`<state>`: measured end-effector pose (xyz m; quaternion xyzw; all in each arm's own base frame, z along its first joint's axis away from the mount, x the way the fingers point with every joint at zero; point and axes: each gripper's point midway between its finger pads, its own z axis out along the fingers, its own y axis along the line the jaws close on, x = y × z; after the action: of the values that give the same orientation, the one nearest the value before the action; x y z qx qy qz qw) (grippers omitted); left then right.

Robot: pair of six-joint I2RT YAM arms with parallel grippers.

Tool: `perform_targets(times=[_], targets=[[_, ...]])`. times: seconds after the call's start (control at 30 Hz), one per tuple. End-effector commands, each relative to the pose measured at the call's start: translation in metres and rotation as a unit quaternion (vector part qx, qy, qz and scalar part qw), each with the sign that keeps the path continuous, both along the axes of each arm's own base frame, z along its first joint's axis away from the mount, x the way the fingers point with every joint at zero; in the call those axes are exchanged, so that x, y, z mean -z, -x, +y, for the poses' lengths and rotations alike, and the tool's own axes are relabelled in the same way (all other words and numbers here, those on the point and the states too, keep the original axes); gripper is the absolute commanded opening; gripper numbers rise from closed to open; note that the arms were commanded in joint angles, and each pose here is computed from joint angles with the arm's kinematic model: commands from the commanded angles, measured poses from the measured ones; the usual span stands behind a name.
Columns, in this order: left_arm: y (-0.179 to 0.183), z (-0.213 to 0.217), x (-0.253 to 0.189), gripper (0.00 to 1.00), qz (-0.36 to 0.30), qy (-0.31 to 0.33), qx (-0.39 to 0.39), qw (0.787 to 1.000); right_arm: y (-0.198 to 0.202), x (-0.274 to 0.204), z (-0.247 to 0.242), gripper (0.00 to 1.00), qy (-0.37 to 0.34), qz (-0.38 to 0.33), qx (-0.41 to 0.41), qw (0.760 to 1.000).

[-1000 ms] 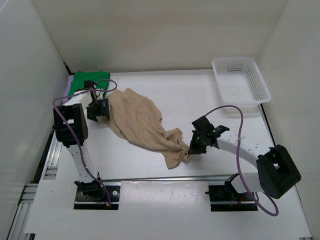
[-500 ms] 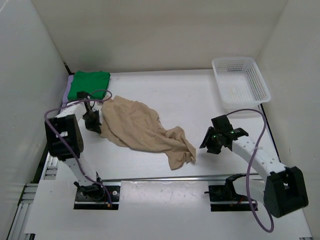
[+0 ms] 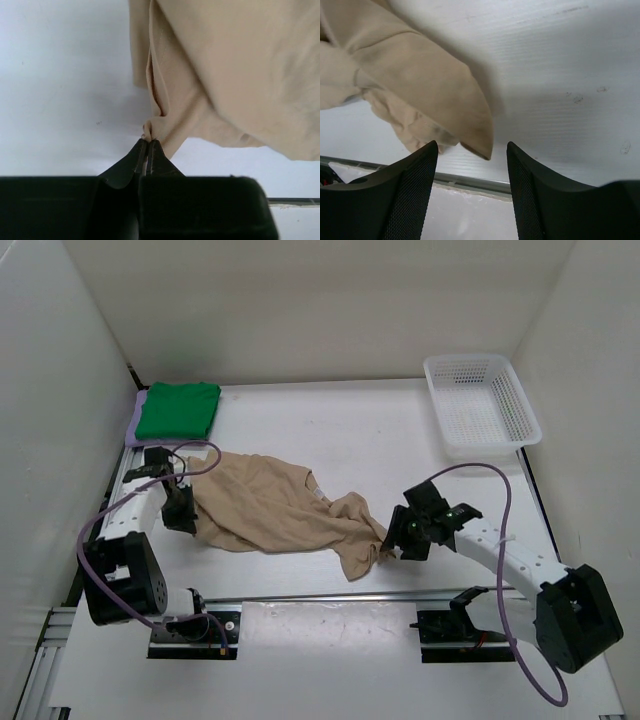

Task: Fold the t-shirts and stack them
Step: Flatten out the tshirt

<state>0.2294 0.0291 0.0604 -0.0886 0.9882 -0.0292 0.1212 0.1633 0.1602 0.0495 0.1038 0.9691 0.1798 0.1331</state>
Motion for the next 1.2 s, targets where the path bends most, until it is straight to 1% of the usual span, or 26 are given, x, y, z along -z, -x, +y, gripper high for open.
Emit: perform_targets(times=[0.0,0.07,0.13,0.17,0.23,0.27,0.3,0.37,0.4,0.43,0.5,0.53,0.57,0.63,0.67,0.73,0.77,0.8,0.83,0.87,0.9,0.97,1.0,1.07,1.1,1.17], targets=[[0.005,0.004,-0.010,0.10,-0.019,-0.018,-0.003,1.000,0.004,0.012,-0.002,0.62,0.006,0.021,0.023,1.000],[0.010,0.003,-0.010,0.10,-0.016,-0.018,-0.003,1.000,-0.003,0.014,0.001,0.62,-0.003,0.008,0.038,0.999],[0.009,0.003,-0.012,0.10,-0.022,-0.019,-0.003,1.000,-0.004,0.019,0.005,0.54,-0.010,0.012,0.039,0.999],[0.010,0.007,-0.012,0.10,-0.020,-0.024,-0.009,0.999,-0.006,0.018,0.011,0.43,-0.024,0.013,0.039,0.999],[0.012,0.009,-0.014,0.10,-0.020,-0.029,-0.010,0.999,-0.005,0.027,0.013,0.29,-0.020,0.028,0.037,0.999],[0.012,0.009,-0.014,0.10,-0.019,-0.029,-0.011,0.999,-0.006,0.026,0.015,0.09,-0.023,0.032,0.035,0.999],[0.012,0.011,-0.014,0.10,-0.019,-0.029,-0.015,0.999,-0.011,0.027,0.016,0.01,-0.022,0.033,0.040,0.998],[-0.008,0.015,-0.028,0.10,-0.046,-0.034,-0.016,0.998,-0.042,0.013,0.018,0.00,-0.025,0.006,0.051,0.998],[-0.022,0.015,-0.037,0.10,-0.059,-0.029,-0.014,0.998,-0.059,0.003,0.020,0.00,-0.028,-0.014,0.033,0.999],[-0.056,0.022,-0.064,0.10,-0.089,-0.029,-0.017,0.996,-0.104,-0.045,0.032,0.00,-0.049,-0.072,0.031,0.996],[-0.097,0.020,-0.104,0.10,-0.128,-0.006,-0.006,0.992,-0.150,-0.081,0.018,0.00,-0.032,-0.090,0.028,0.995],[-0.138,0.025,-0.152,0.10,-0.168,-0.005,-0.001,0.986,-0.197,-0.159,0.023,0.00,-0.057,-0.175,0.031,0.982],[-0.158,0.026,-0.180,0.10,-0.194,-0.001,0.005,0.981,-0.221,-0.183,0.012,0.00,-0.059,-0.196,0.044,0.978],[-0.191,0.025,-0.233,0.10,-0.248,0.008,0.017,0.969,-0.243,-0.242,0.001,0.00,-0.072,-0.250,0.050,0.964],[-0.214,0.030,-0.279,0.10,-0.302,-0.005,0.021,0.953,-0.256,-0.297,-0.013,0.00,-0.087,-0.311,0.065,0.944],[-0.230,0.027,-0.313,0.10,-0.361,-0.033,0.026,0.932,-0.256,-0.332,-0.033,0.00,-0.098,-0.346,0.097,0.928],[-0.220,0.028,-0.330,0.10,-0.378,-0.043,0.022,0.925,-0.254,-0.339,-0.039,0.00,-0.099,-0.357,0.103,0.923],[-0.229,0.027,-0.318,0.10,-0.385,-0.050,0.023,0.921,-0.251,-0.342,-0.043,0.00,-0.103,-0.362,0.111,0.920],[-0.226,0.025,-0.318,0.10,-0.396,-0.056,0.023,0.916,-0.241,-0.358,-0.045,0.00,-0.110,-0.387,0.110,0.909],[-0.209,0.016,-0.338,0.10,-0.426,-0.063,0.027,0.902,-0.235,-0.340,-0.043,0.00,-0.110,-0.372,0.106,0.916],[-0.208,0.012,-0.312,0.10,-0.409,-0.058,0.032,0.910,-0.230,-0.334,-0.044,0.00,-0.110,-0.369,0.107,0.917],[-0.193,0.005,-0.309,0.10,-0.404,-0.055,0.036,0.912,-0.207,-0.330,-0.045,0.00,-0.115,-0.372,0.101,0.915],[-0.185,-0.002,-0.287,0.10,-0.376,-0.047,0.044,0.924,-0.199,-0.297,-0.047,0.00,-0.104,-0.341,0.107,0.928],[-0.170,-0.008,-0.266,0.10,-0.347,-0.041,0.049,0.936,-0.172,-0.286,-0.043,0.00,-0.110,-0.344,0.101,0.927],[-0.155,-0.010,-0.245,0.10,-0.323,-0.037,0.049,0.944,-0.161,-0.243,-0.046,0.00,-0.098,-0.302,0.110,0.942],[-0.138,-0.013,-0.220,0.10,-0.295,-0.037,0.051,0.953,-0.133,-0.223,-0.042,0.00,-0.105,-0.290,0.110,0.945]])
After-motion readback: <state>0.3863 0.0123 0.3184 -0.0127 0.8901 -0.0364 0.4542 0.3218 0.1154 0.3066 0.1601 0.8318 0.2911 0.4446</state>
